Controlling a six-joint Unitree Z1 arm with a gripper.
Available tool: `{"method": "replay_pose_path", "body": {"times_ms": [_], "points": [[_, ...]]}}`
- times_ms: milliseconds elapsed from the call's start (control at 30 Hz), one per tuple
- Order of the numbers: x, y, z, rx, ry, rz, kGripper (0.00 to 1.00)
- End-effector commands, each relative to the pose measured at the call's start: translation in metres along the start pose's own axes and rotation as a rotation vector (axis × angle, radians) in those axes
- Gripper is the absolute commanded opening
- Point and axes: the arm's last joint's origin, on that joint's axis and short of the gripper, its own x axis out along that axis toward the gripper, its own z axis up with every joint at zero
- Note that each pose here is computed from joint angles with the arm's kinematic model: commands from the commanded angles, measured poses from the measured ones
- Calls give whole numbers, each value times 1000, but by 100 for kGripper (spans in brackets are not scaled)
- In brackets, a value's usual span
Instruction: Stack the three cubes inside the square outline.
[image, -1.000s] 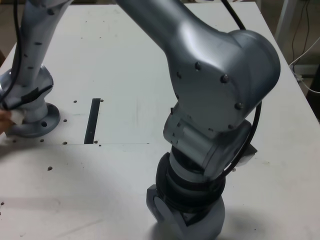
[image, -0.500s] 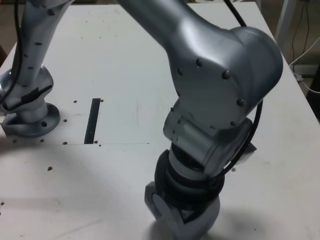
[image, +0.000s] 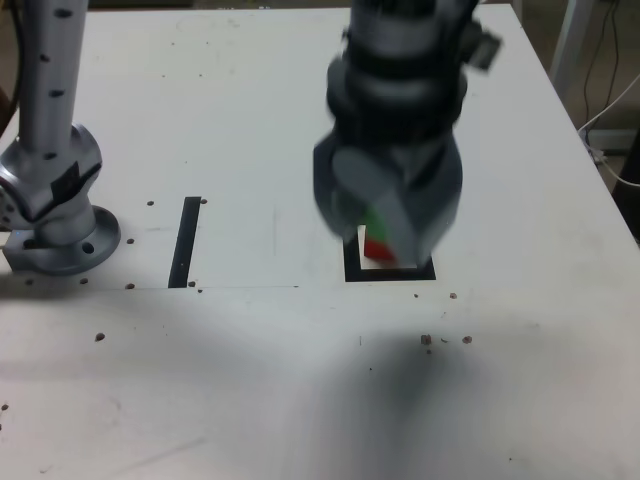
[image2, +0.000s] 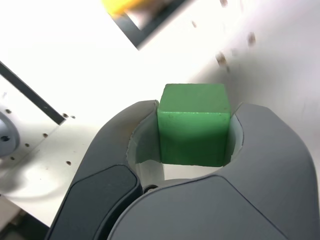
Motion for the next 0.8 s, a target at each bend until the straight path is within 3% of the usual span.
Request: {"method": "replay_pose_path", "body": {"times_ms": [0,200,433,767], "points": [[-3,19,-10,-47,14,-18,22],[3,68,-27,-197,21,-63,22],[18,99,-42,-317,56,-103,22],[34,102,-44,-338,79,-139,22]]}}
